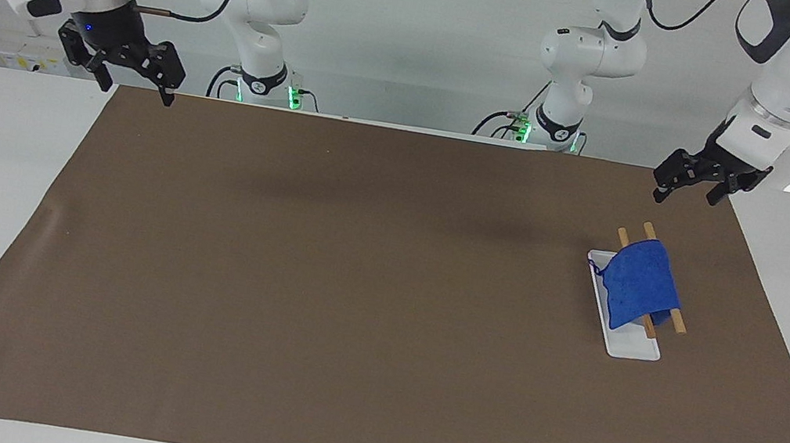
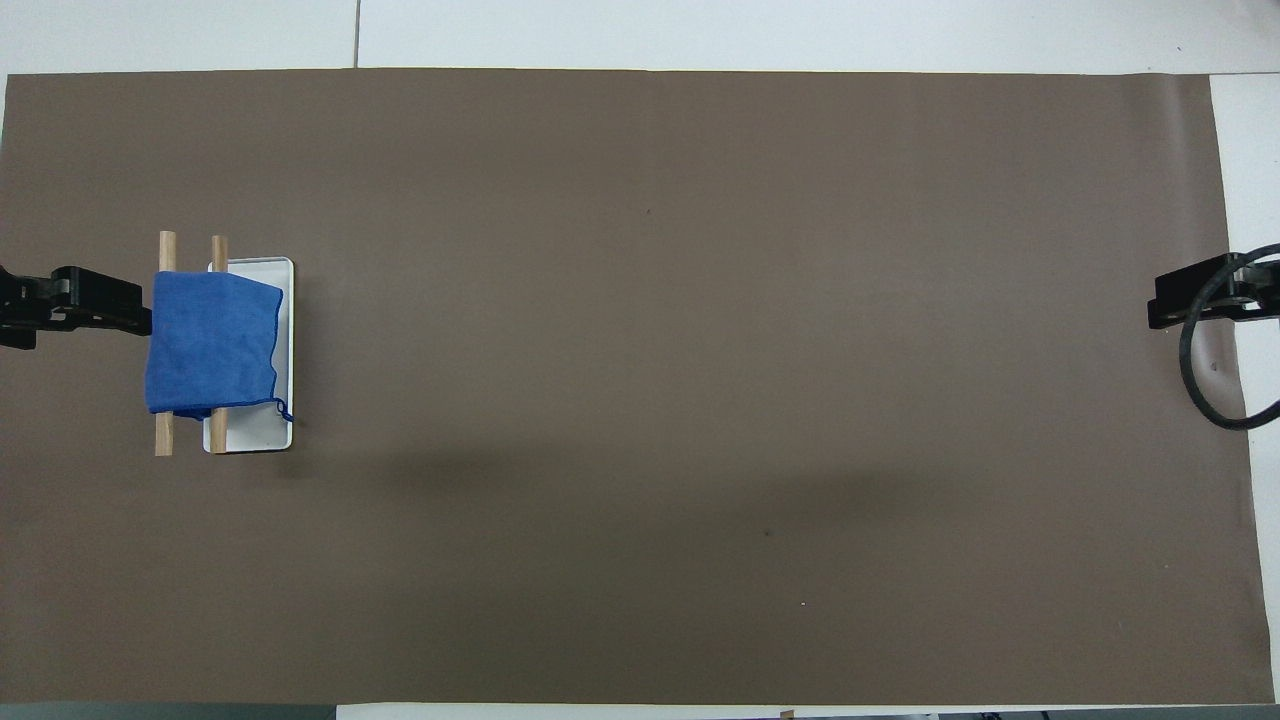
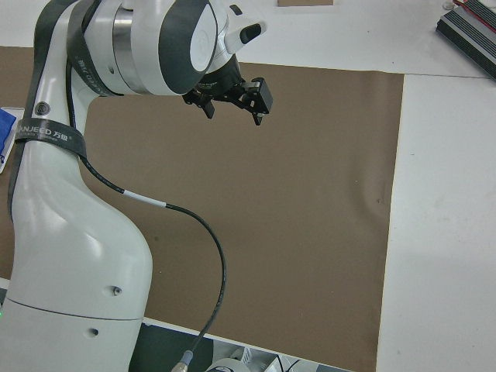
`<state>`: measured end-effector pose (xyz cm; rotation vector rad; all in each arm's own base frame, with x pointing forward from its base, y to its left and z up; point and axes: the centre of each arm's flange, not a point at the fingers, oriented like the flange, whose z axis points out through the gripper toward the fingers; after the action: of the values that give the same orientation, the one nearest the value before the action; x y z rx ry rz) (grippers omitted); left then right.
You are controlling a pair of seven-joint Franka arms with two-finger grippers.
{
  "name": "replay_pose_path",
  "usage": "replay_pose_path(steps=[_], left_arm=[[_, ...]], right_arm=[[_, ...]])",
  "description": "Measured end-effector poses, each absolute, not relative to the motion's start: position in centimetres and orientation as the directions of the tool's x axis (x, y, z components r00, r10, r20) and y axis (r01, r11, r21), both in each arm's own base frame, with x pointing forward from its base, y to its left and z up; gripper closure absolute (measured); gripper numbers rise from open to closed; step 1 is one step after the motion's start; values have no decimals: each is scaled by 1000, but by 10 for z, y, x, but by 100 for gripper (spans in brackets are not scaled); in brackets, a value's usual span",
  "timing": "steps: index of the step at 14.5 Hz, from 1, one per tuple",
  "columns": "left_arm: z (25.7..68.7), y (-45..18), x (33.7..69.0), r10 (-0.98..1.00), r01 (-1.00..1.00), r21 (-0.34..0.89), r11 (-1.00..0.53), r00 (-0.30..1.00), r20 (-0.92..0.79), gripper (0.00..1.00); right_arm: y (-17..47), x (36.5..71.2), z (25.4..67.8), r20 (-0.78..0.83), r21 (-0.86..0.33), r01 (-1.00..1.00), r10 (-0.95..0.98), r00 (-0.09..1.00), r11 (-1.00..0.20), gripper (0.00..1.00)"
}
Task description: Right arm passes towel to left arm to hang
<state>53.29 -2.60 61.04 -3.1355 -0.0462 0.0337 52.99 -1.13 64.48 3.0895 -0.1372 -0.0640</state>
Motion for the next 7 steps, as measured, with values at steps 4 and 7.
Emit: replay_pose_path(steps=[4,7], left_arm=[[610,-26,533,28,28,-6,-1000,999,-22,0],[610,-26,533,26,26,-6,-1000,999,-22,0]], right_arm=[[-12,530,645,-39,50,-89,-91,995,-995,0],[-13,530,645,-39,50,-91,-93,995,-995,0]])
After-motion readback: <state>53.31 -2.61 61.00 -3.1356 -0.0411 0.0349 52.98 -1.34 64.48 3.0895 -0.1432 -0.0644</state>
